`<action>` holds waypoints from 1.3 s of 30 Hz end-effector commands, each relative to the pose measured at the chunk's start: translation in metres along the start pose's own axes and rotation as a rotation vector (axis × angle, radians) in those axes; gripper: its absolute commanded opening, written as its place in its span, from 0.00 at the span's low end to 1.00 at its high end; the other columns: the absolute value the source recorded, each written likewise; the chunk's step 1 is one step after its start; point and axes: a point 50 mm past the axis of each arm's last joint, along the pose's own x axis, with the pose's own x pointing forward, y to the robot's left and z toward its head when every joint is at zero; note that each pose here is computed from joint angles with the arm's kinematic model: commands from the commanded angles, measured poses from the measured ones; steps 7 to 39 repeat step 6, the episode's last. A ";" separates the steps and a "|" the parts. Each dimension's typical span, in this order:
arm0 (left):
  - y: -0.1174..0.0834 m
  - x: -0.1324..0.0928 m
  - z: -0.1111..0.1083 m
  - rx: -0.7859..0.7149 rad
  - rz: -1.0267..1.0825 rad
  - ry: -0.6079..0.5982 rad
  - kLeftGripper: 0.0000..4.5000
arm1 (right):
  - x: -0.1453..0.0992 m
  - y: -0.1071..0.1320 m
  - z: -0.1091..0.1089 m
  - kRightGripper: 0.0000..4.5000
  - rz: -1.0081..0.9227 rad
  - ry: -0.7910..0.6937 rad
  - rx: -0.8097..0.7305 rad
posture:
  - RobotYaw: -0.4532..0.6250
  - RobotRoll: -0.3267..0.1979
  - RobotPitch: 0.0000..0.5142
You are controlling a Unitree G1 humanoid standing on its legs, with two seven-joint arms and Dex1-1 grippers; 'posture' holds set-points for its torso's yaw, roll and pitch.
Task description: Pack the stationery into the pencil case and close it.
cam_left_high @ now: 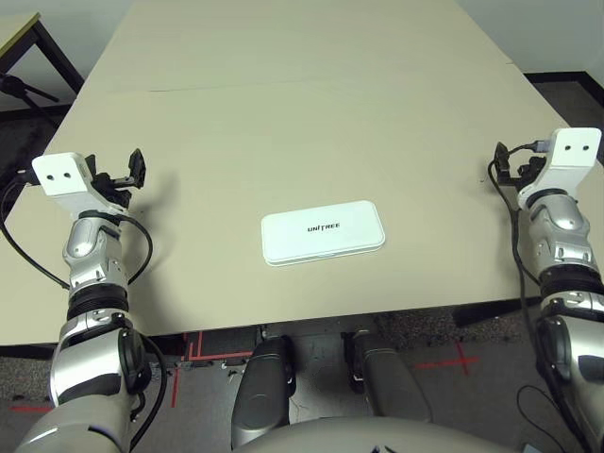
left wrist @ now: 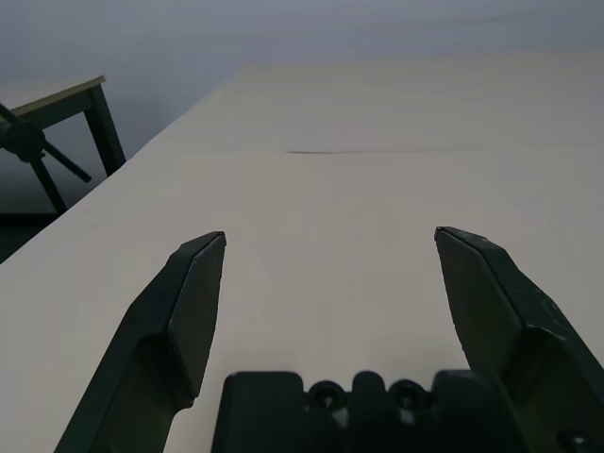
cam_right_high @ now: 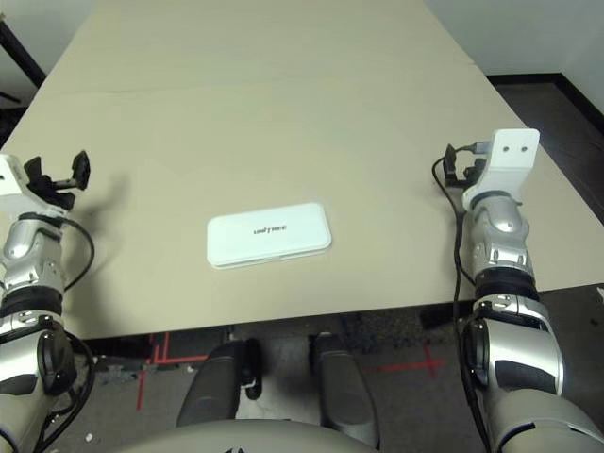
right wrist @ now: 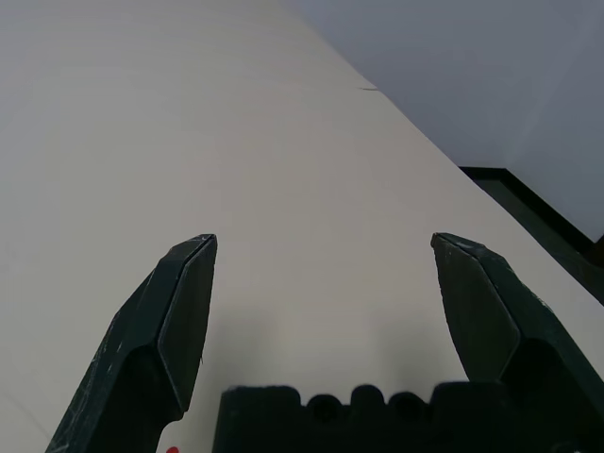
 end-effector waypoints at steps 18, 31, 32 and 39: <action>-0.005 0.000 -0.005 0.002 -0.015 0.021 0.99 | -0.003 0.005 -0.005 1.00 0.029 -0.001 0.006 | 0.34 0.62 0.33; -0.005 0.000 -0.005 0.002 -0.015 0.021 0.99 | -0.003 0.005 -0.005 1.00 0.029 -0.001 0.006 | 0.34 0.62 0.33; -0.005 0.000 -0.005 0.002 -0.015 0.021 0.99 | -0.003 0.005 -0.005 1.00 0.029 -0.001 0.006 | 0.34 0.62 0.33; -0.005 0.000 -0.005 0.002 -0.015 0.021 0.99 | -0.003 0.005 -0.005 1.00 0.029 -0.001 0.006 | 0.34 0.62 0.33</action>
